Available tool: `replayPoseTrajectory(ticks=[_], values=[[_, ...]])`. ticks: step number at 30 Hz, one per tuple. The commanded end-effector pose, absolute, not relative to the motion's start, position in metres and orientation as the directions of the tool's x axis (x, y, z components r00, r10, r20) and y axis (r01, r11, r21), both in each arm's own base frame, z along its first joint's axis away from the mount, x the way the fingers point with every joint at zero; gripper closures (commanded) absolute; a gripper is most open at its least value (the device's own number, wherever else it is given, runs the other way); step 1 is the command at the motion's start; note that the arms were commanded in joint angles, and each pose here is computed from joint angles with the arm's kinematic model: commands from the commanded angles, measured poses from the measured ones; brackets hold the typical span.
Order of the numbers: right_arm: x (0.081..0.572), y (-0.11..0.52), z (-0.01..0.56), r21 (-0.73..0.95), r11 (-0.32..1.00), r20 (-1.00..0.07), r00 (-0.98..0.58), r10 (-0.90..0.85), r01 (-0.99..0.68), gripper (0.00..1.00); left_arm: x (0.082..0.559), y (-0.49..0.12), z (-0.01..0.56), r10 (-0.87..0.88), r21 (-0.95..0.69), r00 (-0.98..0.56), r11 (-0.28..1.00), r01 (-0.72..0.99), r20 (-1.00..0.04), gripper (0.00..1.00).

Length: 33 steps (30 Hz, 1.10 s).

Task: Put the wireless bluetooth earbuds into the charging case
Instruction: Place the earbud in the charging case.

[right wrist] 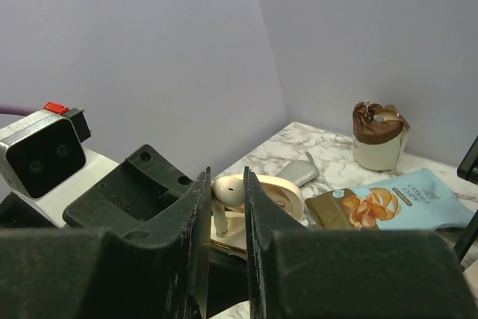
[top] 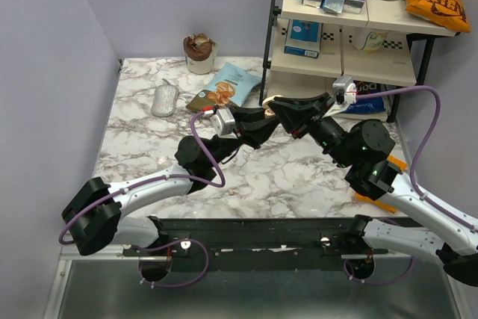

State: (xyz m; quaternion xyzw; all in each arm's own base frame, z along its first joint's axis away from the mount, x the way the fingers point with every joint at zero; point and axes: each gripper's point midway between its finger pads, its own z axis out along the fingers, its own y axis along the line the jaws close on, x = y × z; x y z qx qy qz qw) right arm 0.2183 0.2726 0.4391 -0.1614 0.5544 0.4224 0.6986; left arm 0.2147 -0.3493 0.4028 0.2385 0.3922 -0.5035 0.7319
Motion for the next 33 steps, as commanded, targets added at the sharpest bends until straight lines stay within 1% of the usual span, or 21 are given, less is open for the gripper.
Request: replayPoseTrajectory(ticks=[1,12,19,33], values=[[0.212,0.282,0.442,0.231,0.552,-0.913,0.018,0.408,-0.801,0.99,0.206,-0.35,0.412,-0.562,-0.01,0.198,0.344,0.939,-0.803,1.0],[0.21,0.28,0.447,0.238,0.548,-0.907,0.019,0.421,-0.802,0.99,0.205,-0.354,0.412,-0.56,-0.004,0.191,0.329,0.944,-0.806,1.0],[0.208,0.273,0.448,0.239,0.552,-0.898,0.034,0.439,-0.799,0.99,0.207,-0.35,0.41,-0.565,-0.02,0.19,0.344,0.939,-0.803,1.0],[0.208,0.267,0.43,0.249,0.577,-0.908,0.019,0.418,-0.778,0.99,0.206,-0.344,0.424,-0.586,-0.016,0.212,0.359,0.933,-0.782,1.0]])
